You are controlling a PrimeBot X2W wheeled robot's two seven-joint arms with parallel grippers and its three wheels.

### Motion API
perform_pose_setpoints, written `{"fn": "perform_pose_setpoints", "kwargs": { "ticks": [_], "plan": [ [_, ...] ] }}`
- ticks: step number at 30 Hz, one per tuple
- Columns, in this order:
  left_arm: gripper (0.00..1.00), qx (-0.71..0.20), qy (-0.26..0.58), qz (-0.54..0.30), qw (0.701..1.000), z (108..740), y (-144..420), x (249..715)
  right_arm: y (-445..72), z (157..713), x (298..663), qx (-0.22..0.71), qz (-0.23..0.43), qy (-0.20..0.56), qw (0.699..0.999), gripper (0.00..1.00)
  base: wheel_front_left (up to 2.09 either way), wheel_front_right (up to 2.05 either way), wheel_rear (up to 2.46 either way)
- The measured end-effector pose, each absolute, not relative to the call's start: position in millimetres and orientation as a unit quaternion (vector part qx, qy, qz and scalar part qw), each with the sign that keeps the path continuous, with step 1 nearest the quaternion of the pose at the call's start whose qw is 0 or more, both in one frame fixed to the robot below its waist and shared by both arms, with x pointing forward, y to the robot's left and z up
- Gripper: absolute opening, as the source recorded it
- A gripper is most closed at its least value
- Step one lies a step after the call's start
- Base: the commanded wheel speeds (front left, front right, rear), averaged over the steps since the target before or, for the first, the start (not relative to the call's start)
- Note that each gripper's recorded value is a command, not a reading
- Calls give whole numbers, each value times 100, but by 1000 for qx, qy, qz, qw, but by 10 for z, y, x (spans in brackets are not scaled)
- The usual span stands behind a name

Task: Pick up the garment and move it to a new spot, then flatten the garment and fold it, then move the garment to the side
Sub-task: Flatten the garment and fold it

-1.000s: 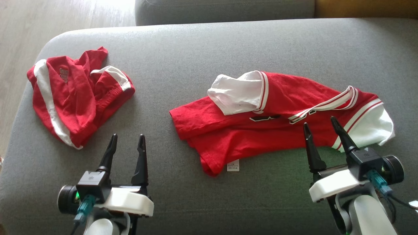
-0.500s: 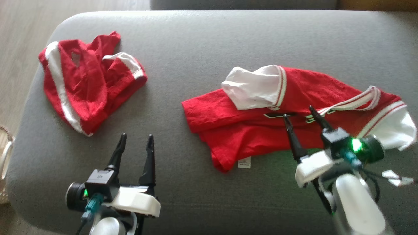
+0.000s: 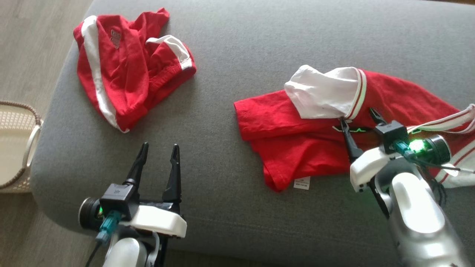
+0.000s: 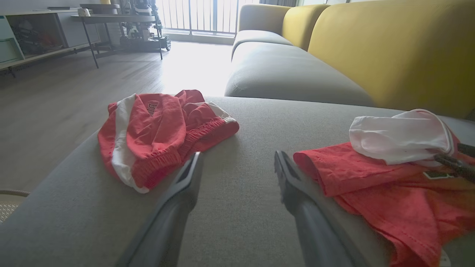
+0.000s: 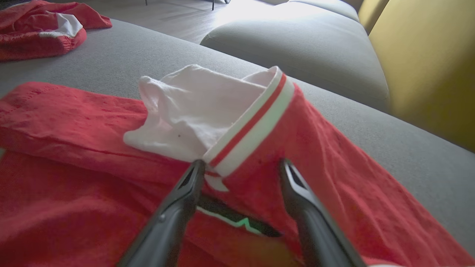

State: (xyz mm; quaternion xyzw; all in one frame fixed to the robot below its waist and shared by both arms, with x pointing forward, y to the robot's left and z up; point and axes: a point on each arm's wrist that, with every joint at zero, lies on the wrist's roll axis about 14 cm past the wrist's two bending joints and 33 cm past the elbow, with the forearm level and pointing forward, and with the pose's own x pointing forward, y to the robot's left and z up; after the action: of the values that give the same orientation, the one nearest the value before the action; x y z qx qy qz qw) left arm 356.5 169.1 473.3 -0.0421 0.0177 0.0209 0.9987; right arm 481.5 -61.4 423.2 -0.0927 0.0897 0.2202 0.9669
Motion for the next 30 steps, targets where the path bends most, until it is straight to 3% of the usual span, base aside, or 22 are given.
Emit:
{"fn": "perform_pose_setpoints", "kwargs": {
  "ticks": [4,5,6,7,22,30],
  "plan": [
    [100,-40,17,24,999,4739,1718,3596,-569,4207,4878,-96,225,90,965,100,0,0,0],
    [100,-39,17,25,999,4735,1724,3599,-558,4193,4888,-97,227,91,965,87,0,0,0],
    [100,-39,18,25,999,4728,1726,3599,-551,4186,4897,-97,228,91,965,36,0,0,0],
    [100,-39,19,25,999,4722,1726,3600,-548,4182,4906,-97,228,92,965,0,0,0,0],
    [100,-42,6,7,999,4801,1601,3625,-667,4860,5057,-50,196,3,979,0,0,0,0],
    [100,-45,22,-12,999,4704,1483,3657,-1074,5478,5716,-38,142,-44,988,0,0,0,0]
  ]
}}
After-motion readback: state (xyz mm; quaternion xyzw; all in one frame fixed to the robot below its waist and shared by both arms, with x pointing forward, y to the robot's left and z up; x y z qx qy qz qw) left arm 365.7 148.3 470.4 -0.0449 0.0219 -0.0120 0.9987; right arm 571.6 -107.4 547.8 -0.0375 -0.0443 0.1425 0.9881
